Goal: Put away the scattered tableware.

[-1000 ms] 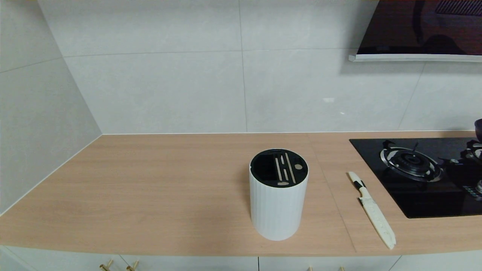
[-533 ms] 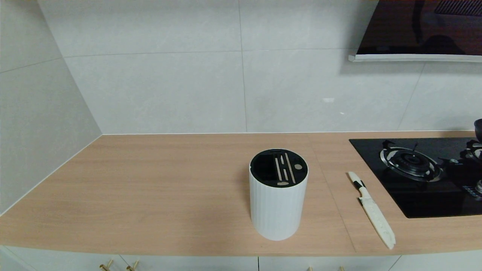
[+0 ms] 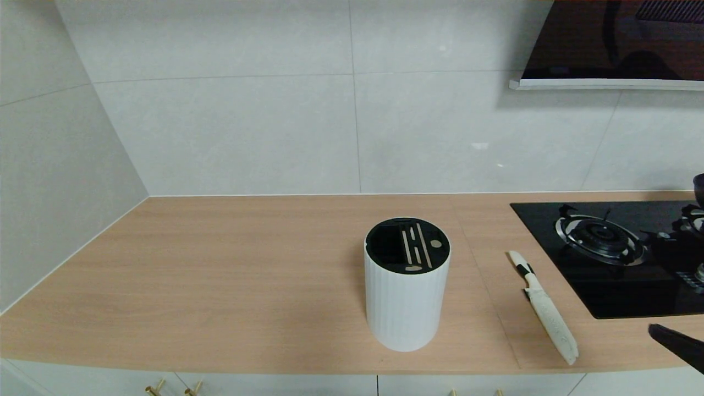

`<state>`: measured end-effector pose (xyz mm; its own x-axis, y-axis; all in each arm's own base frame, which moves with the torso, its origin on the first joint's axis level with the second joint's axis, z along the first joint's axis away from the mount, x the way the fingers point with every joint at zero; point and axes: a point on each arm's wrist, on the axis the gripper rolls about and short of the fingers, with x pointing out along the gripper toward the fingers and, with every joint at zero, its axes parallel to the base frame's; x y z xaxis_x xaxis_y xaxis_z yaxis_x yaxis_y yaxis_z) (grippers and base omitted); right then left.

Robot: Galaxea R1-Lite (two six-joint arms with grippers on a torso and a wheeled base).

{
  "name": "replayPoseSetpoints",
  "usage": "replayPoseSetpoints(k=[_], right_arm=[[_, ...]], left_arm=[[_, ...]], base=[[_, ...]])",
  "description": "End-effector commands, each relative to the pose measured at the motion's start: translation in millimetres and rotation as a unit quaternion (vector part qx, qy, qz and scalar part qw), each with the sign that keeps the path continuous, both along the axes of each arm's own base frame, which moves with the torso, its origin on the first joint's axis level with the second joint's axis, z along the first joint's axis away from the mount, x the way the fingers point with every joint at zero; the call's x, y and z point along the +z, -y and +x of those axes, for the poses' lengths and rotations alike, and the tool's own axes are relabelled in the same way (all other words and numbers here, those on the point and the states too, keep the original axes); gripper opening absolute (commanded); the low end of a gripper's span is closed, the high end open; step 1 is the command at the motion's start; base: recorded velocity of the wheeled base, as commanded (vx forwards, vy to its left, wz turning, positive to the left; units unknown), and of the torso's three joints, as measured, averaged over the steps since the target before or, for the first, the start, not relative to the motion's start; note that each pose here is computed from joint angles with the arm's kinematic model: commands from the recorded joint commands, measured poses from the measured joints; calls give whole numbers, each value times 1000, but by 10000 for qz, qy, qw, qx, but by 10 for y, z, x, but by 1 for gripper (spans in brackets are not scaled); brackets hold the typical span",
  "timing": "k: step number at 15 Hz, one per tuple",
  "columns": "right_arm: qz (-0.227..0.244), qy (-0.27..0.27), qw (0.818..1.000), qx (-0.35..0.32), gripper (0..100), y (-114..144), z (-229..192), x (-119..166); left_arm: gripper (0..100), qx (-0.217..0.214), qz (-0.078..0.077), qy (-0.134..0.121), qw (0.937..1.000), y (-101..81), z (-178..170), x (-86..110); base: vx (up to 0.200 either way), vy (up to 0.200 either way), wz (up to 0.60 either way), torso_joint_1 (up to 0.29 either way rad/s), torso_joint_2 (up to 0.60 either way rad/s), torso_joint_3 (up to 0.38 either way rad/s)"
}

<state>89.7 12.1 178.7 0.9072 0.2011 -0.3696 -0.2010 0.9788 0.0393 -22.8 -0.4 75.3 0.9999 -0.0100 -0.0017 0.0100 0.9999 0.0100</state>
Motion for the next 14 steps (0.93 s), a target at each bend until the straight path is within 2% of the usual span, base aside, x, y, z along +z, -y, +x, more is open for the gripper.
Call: replayPoseSetpoints(k=[1,6,12,14], right_arm=[[-118,-834,9964,92,100,-143,873,-268],[-531,-1262,9897,-429,100,-228,1699,-902],[-619,-1503,9855,-497,100,-263,2047,-1467],[-658,-1476,9850,-599,100,-255,2125,-1572]], left_arm=[[100,4,4,-7,10000,0,1,1],[100,-4,4,-7,10000,0,1,1],[100,4,-4,-7,10000,0,1,1],[100,-4,-4,-7,10000,0,1,1]], base=[[0,0,0,0,0,0],[0,0,0,0,0,0],[0,0,0,0,0,0],[0,0,0,0,0,0]])
